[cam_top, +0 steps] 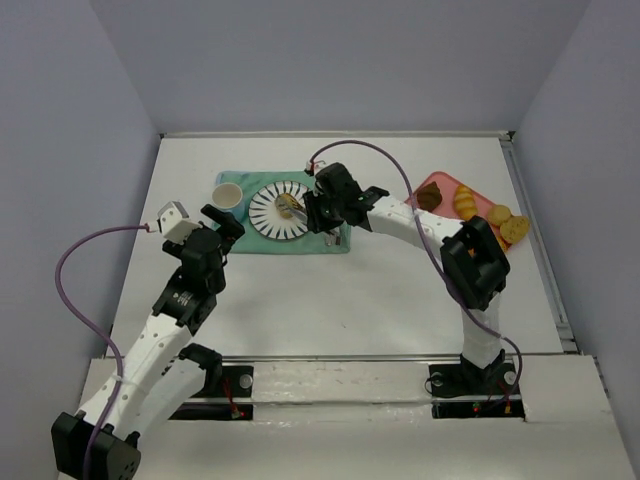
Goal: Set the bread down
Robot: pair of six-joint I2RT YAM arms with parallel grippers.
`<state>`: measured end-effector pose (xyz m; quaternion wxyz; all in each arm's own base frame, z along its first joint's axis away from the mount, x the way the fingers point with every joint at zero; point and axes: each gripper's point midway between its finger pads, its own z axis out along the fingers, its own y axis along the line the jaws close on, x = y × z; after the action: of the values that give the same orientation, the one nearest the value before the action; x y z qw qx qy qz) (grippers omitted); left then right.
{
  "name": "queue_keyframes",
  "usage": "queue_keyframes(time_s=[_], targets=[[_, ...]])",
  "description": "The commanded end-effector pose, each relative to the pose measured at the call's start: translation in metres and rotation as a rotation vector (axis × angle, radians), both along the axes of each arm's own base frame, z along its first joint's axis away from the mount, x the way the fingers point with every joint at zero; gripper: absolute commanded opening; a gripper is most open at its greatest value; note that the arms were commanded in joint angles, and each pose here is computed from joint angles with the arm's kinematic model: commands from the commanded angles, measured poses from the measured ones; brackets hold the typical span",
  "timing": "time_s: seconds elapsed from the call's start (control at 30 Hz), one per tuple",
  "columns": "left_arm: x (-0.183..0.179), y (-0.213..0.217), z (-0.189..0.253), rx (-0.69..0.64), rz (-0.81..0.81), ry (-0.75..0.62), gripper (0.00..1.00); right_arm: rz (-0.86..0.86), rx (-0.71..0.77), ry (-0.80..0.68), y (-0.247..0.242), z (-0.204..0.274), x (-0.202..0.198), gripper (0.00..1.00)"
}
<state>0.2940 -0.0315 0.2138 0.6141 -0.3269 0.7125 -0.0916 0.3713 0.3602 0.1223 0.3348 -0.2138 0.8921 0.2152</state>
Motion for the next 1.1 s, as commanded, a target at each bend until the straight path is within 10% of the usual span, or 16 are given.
queue_keyframes(time_s=[0.0,0.6,1.07], targets=[[0.003,0.005,0.011,-0.015,0.035,-0.035,0.99,0.048,0.057,-0.095,0.030,0.036,0.016,0.44],[0.003,0.005,0.005,-0.012,0.036,-0.009,0.99,-0.248,0.043,-0.245,-0.041,0.101,0.017,0.58],[-0.002,0.005,0.011,-0.028,0.018,-0.047,0.99,-0.821,0.004,-0.131,-0.282,0.072,-0.019,0.53]])
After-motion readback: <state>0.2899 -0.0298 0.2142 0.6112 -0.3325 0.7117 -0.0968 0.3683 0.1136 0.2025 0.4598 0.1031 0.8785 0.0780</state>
